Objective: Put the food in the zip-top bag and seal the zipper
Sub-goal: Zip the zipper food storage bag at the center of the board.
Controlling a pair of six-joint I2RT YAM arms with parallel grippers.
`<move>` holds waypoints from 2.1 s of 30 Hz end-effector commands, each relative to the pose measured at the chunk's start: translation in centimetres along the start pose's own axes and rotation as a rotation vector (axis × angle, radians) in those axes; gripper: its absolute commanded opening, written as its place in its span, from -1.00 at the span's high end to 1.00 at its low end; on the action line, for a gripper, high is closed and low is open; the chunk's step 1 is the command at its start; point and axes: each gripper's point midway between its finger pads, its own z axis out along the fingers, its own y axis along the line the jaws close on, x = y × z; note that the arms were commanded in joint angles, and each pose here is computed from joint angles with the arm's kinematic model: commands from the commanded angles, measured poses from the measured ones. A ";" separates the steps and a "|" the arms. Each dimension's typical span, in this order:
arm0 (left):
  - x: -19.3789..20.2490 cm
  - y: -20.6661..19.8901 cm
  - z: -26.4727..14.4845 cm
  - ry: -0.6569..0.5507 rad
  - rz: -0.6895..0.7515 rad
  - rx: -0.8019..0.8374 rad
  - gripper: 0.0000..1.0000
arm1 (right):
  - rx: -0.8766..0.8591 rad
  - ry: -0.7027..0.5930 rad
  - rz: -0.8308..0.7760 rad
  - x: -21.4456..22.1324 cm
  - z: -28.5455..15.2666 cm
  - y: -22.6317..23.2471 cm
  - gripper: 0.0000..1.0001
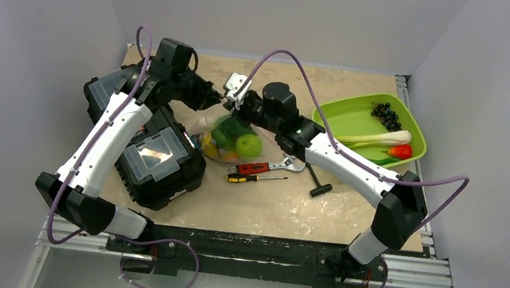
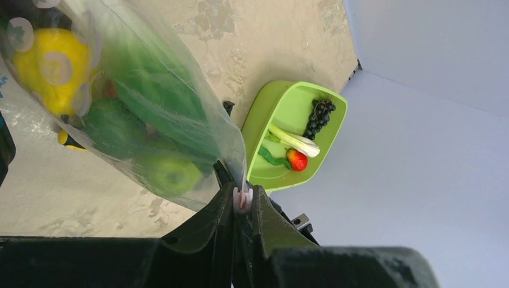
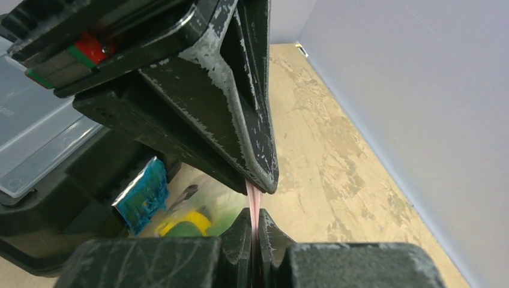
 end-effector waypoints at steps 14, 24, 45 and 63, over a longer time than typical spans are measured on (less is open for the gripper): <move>-1.2 0.1 -4.6 -0.124 0.111 0.046 -0.32 | 0.072 -0.174 -0.077 -6.4 -1.8 -1.6 1.00; -1.6 -1.2 -4.4 -0.137 0.105 0.062 0.02 | 0.067 -0.158 -0.085 -6.2 -1.6 -1.5 1.00; -1.4 -0.9 -3.2 -0.123 0.107 0.020 0.84 | 0.093 -0.140 -0.105 -6.1 -1.2 -1.4 1.00; 2.5 -0.9 -1.0 0.029 0.147 0.028 0.99 | 0.075 -0.183 -0.139 -6.9 -1.3 0.2 1.00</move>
